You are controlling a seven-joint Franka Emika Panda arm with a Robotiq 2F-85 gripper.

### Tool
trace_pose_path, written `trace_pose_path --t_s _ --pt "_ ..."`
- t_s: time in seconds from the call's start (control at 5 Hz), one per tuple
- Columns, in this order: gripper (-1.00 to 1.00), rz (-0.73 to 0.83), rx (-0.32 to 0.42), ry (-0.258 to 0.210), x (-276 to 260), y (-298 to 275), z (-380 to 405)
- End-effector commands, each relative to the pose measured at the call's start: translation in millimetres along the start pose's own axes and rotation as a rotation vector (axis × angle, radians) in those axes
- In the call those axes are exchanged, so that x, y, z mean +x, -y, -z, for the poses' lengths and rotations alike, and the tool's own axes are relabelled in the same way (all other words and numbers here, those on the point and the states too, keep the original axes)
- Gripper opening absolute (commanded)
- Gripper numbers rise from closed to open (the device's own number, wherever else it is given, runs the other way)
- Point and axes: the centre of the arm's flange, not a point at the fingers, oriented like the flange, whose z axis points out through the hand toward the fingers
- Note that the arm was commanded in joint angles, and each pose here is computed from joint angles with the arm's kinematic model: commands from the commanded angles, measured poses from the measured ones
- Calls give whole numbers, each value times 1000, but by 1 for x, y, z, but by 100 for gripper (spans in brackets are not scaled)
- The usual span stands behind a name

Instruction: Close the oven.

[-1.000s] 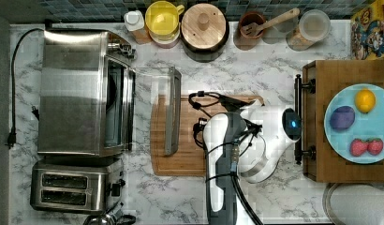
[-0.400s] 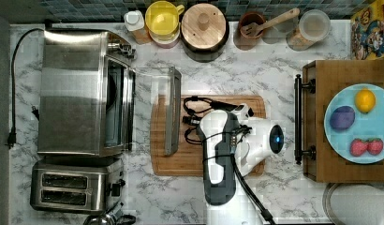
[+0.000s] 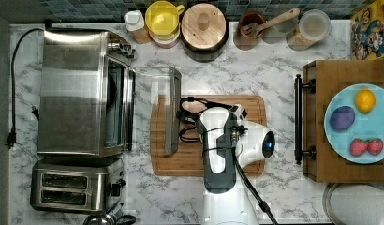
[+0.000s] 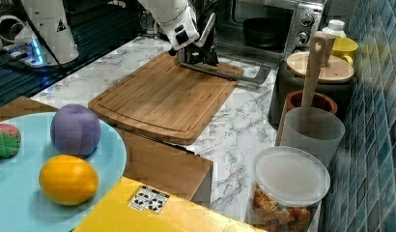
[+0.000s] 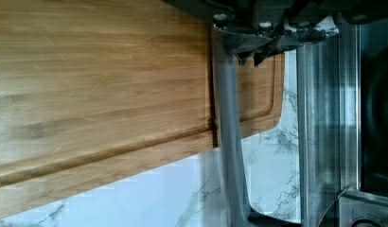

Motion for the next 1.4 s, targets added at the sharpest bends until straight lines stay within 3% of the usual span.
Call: trace_pose_path --t_s 0.2,0.4,0.6,1.0,1.4 --pt "-100 136 74 121 46 42 -37" --pt "-100 108 96 133 46 42 -48" --pt "-100 79 109 108 47 45 -40" --pt "-100 77 168 142 49 70 -28" --pt "-100 186 162 224 37 151 -20"
